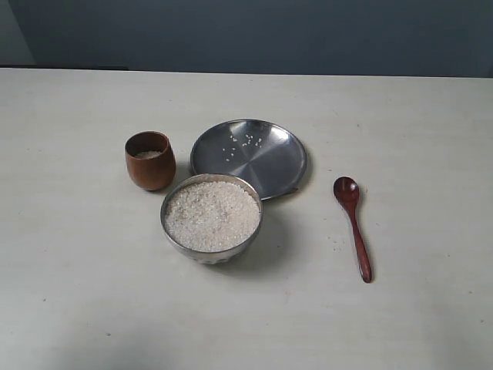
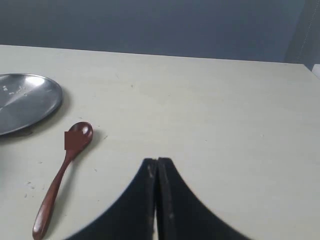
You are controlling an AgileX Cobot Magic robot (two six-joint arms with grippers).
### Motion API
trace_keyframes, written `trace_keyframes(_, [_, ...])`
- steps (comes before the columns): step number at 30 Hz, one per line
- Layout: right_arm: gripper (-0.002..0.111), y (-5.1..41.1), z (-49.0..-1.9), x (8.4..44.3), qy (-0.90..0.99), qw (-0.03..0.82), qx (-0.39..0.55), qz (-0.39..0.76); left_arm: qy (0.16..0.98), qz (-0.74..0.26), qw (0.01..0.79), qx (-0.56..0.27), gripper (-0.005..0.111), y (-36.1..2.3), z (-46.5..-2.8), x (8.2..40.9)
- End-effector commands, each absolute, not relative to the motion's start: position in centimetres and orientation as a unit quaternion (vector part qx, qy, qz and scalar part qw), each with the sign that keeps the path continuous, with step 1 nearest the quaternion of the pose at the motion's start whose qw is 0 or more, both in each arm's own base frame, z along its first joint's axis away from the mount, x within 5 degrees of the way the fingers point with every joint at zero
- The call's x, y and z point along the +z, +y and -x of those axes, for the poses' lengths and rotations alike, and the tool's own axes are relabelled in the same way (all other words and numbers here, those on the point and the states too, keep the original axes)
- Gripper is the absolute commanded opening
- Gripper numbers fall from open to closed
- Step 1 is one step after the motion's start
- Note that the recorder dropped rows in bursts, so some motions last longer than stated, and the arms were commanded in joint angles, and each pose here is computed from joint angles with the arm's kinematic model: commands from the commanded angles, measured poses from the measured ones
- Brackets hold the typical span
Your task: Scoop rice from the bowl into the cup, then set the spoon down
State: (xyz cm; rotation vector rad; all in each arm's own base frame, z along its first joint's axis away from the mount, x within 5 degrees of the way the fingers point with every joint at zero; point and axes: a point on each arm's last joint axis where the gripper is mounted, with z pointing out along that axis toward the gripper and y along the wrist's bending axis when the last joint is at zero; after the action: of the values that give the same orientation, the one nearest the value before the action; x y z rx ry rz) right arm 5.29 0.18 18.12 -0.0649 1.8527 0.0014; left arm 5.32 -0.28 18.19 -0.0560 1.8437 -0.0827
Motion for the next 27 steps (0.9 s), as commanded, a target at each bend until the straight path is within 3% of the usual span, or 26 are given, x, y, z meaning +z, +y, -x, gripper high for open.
trace_keyframes(1, [0.0, 0.2, -5.3, 18.1, 0.796, 0.605, 0.001, 0.03, 0.792, 0.027, 0.608, -0.037, 0.0, -0.3, -5.3, 18.2])
trace_keyframes(10, [0.0, 0.1, -5.5, 18.9, 0.767, 0.64, -0.02, 0.044, 0.792, 0.027, 0.608, -0.037, 0.0, -0.3, -5.3, 18.2])
trace_keyframes(27, [0.0, 0.3, -5.3, 23.1, 0.598, 0.801, -0.01, 0.039, 0.792, 0.027, 0.608, -0.037, 0.0, -0.3, -5.3, 18.2])
